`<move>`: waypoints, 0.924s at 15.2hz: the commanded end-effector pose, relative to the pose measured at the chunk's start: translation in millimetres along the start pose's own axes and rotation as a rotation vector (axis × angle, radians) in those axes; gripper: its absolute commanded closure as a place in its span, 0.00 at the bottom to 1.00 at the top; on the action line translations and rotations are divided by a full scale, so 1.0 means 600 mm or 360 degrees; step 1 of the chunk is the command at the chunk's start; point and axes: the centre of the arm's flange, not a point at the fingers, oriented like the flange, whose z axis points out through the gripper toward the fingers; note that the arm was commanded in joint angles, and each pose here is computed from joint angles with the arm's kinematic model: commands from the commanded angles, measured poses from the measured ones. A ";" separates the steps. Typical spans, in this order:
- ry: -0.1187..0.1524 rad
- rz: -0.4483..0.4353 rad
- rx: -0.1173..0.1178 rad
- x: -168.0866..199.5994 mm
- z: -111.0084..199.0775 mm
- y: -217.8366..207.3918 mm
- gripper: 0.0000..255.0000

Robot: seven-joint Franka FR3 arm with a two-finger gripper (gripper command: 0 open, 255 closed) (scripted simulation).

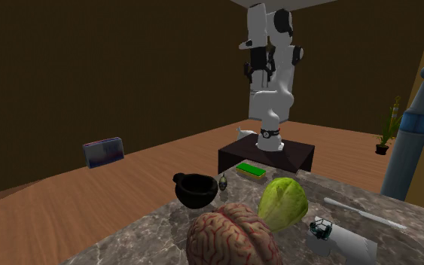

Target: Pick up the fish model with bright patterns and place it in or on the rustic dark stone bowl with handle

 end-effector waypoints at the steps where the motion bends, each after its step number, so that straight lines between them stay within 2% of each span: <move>1: 0.0000 0.0000 0.0000 0.000 0.000 0.000 0.00; 14: -0.0025 -0.0093 -0.0139 0.192 0.214 0.007 0.00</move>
